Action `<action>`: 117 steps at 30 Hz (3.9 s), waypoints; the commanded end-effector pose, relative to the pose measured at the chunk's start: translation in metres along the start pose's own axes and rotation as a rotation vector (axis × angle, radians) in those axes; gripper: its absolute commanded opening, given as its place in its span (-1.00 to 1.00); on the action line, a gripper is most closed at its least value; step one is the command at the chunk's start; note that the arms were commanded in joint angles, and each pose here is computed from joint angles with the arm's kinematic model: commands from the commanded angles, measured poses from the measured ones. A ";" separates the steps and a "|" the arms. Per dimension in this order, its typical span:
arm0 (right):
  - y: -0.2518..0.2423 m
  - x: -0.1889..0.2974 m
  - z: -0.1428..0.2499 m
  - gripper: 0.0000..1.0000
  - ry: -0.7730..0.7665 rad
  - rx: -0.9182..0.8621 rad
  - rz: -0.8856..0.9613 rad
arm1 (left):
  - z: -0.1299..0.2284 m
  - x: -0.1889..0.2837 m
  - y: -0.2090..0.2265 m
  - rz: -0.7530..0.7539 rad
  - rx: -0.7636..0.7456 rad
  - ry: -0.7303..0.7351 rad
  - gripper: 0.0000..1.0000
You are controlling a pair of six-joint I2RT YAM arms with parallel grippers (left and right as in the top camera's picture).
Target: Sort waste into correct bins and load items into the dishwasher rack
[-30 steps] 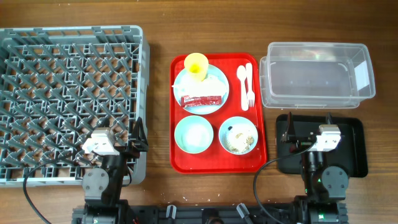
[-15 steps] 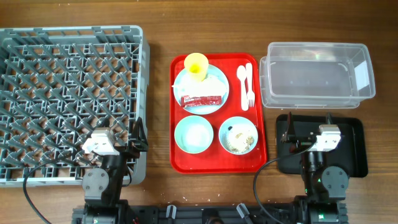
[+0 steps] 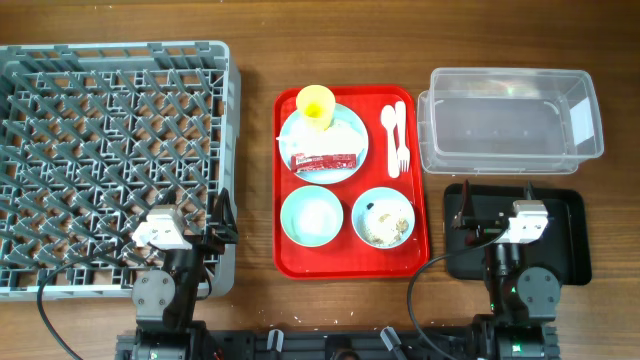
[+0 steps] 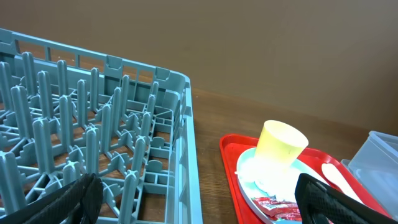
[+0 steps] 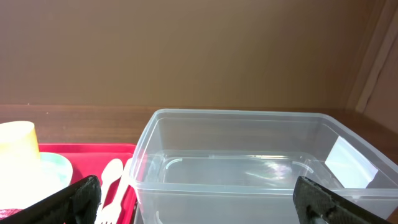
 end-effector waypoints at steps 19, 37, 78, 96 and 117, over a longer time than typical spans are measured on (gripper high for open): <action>-0.002 0.000 -0.001 0.99 -0.009 0.019 0.016 | -0.149 -0.048 -0.124 0.374 0.148 1.004 1.00; -0.002 0.000 -0.001 0.99 -0.009 0.019 0.015 | -0.120 -0.116 -0.036 -0.566 0.237 1.055 1.00; 0.214 -0.183 0.022 0.54 1.042 -0.180 -0.673 | -0.198 -0.045 0.067 -0.829 0.562 0.725 1.00; 0.253 -0.186 0.084 -0.60 1.000 0.133 -0.525 | -0.198 -0.045 0.067 -0.829 0.562 0.725 1.00; -0.010 -0.217 -0.051 0.73 0.765 -0.202 0.204 | -0.198 -0.045 0.067 -0.829 0.562 0.725 1.00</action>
Point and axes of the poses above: each gripper's point midway between its finger pads, its own x axis back along the fingers, its own y axis along the line the jaws close on, z = x × y, the point moved 6 cm from there along x, back along the fingers, and after that the axes turned 1 degree about x, right-handed, at the moved point
